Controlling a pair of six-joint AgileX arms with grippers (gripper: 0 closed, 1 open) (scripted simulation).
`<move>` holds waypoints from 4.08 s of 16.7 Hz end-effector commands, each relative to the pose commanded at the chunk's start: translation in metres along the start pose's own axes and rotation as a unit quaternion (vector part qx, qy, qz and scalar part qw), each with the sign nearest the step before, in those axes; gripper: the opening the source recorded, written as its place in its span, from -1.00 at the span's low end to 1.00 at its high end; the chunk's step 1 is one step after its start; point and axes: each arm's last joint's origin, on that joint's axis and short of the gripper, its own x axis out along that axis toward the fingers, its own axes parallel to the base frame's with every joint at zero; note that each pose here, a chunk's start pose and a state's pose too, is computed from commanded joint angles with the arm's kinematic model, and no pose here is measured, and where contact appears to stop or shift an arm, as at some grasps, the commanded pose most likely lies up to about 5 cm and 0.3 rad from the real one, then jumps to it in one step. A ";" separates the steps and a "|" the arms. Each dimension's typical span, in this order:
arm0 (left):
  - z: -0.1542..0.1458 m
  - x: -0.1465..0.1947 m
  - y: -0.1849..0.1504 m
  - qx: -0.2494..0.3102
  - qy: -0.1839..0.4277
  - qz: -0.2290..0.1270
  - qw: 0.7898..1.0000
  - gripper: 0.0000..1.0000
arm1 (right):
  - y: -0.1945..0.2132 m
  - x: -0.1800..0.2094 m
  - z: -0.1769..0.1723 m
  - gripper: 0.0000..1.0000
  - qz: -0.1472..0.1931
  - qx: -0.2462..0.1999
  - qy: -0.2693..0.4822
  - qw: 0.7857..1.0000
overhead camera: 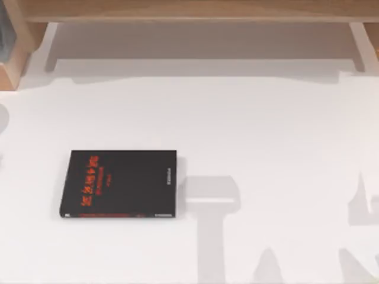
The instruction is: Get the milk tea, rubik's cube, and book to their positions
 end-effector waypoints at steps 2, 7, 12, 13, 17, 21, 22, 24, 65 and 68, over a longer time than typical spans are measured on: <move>0.001 -0.005 0.010 0.002 -0.002 0.014 1.000 -1.00 | 0.000 0.000 0.000 1.00 0.000 0.000 0.000 1.000; 0.002 -0.005 0.009 0.004 -0.003 0.014 1.000 -1.00 | 0.000 0.000 0.000 1.00 0.000 0.000 0.000 1.000; -0.010 -0.004 0.010 0.004 -0.003 0.014 1.000 -1.00 | 0.000 0.000 0.000 1.00 0.000 0.000 0.000 1.000; -0.013 -0.004 0.010 0.004 -0.003 0.014 1.000 -1.00 | 0.000 0.000 0.000 1.00 0.000 0.000 0.000 1.000; -0.025 -0.003 0.011 0.003 -0.003 0.014 1.000 -1.00 | 0.000 0.000 0.000 1.00 0.000 0.000 0.000 1.000; -0.029 -0.002 0.011 0.002 -0.002 0.014 1.000 -1.00 | 0.000 0.000 0.000 1.00 0.000 0.000 0.000 1.000; -0.029 -0.002 0.011 0.002 -0.002 0.014 1.000 -1.00 | 0.000 0.000 0.000 1.00 0.000 0.000 0.000 1.000; -0.029 -0.002 0.011 0.002 -0.002 0.014 1.000 -0.70 | 0.000 0.000 0.000 1.00 0.000 0.000 0.000 1.000; 0.014 -0.053 0.006 0.002 -0.002 0.013 1.000 1.00 | 0.000 0.000 0.000 1.00 0.000 0.000 0.000 1.000; 0.015 -0.055 0.006 0.001 -0.001 0.012 1.000 1.00 | 0.000 0.000 0.000 1.00 0.000 0.000 0.000 1.000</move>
